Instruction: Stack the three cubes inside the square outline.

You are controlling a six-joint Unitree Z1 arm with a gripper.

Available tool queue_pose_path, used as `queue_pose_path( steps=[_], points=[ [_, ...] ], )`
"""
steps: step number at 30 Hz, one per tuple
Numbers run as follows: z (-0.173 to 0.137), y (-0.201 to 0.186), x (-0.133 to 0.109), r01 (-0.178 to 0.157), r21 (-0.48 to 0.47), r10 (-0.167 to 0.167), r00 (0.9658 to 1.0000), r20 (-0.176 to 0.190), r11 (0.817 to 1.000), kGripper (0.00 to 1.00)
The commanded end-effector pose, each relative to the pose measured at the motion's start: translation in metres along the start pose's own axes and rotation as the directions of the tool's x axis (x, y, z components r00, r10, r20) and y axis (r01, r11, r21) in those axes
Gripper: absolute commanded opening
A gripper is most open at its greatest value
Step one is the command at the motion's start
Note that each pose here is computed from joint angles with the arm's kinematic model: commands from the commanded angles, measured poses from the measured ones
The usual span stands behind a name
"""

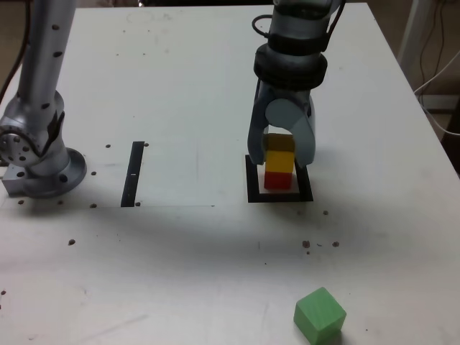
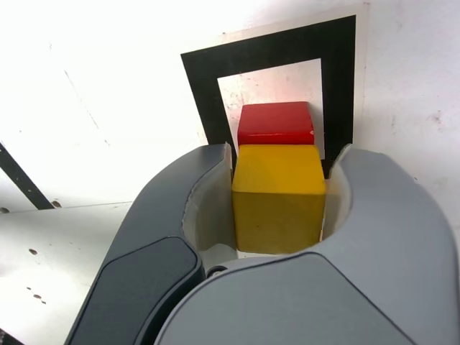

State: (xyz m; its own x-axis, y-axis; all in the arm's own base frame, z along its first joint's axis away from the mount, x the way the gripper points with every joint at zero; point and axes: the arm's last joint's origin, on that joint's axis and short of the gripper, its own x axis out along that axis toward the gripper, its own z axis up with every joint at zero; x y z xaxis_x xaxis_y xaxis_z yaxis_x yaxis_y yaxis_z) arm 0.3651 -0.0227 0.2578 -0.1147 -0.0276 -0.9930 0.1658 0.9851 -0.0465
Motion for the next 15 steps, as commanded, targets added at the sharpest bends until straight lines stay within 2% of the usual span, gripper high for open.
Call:
queue_pose_path(
  steps=[1, 10, 15],
  points=[
    [0.001, 0.001, 0.002, 0.001, 0.000, -0.001, 1.0000, -0.003, 1.000, 0.85],
    [-0.007, 0.004, -0.001, -0.007, -0.005, 0.007, 1.0000, -0.001, 1.000, 0.98],
    [-0.018, 0.002, -0.013, -0.041, -0.001, 0.041, 0.9989, 0.023, 0.999, 0.99]
  ],
)
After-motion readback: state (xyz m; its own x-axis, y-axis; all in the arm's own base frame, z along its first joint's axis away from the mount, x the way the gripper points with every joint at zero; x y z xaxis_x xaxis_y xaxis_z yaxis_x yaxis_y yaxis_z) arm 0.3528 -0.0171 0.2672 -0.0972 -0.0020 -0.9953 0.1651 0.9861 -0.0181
